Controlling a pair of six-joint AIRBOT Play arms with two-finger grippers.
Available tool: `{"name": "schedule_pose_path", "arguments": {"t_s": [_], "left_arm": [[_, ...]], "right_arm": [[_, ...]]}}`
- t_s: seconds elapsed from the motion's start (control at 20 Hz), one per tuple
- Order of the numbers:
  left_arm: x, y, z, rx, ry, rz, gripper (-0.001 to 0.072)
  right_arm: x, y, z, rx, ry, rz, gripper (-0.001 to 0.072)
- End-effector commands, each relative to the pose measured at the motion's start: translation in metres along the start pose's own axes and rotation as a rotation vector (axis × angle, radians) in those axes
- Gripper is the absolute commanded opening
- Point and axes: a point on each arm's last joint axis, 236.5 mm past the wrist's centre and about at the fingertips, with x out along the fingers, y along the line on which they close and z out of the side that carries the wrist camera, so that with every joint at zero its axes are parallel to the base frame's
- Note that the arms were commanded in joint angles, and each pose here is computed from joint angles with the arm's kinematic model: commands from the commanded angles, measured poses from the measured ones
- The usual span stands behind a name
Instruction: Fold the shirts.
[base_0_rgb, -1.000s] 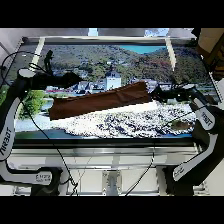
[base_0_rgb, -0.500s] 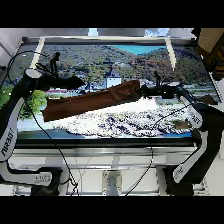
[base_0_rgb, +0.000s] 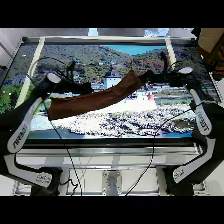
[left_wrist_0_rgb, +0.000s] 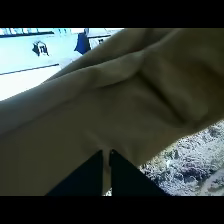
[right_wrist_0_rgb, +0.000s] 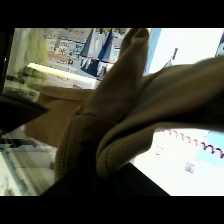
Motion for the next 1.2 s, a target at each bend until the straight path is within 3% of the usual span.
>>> {"name": "schedule_pose_path", "arguments": {"t_s": [0.0, 0.4, 0.6, 0.75, 0.9, 1.15], "left_arm": [[0.052, -0.002, -0.021, -0.099, 0.03, 0.024, 0.001], [0.148, -0.084, -0.106, -0.113, 0.139, -0.053, 0.0009], [0.143, -0.12, -0.088, -0.076, 0.117, -0.118, 0.0009], [0.103, -0.133, -0.032, 0.007, 0.085, -0.169, 0.0009], [0.033, -0.126, 0.037, 0.075, 0.015, -0.187, 0.0009], [-0.105, -0.084, 0.108, 0.114, -0.105, -0.12, 0.001]], "right_arm": [[-0.038, 0.044, 0.0, -0.041, 0.014, 0.03, 0.0027], [-0.102, 0.143, -0.013, -0.188, 0.006, 0.069, 0.0028], [-0.115, 0.167, -0.005, -0.223, -0.065, 0.054, 0.0028], [-0.095, 0.168, -0.003, -0.207, -0.067, 0.016, 0.0027], [-0.048, 0.177, -0.014, -0.308, -0.033, -0.06, 0.0027], [0.06, 0.229, -0.047, -0.474, -0.035, -0.084, 0.0029]]}}
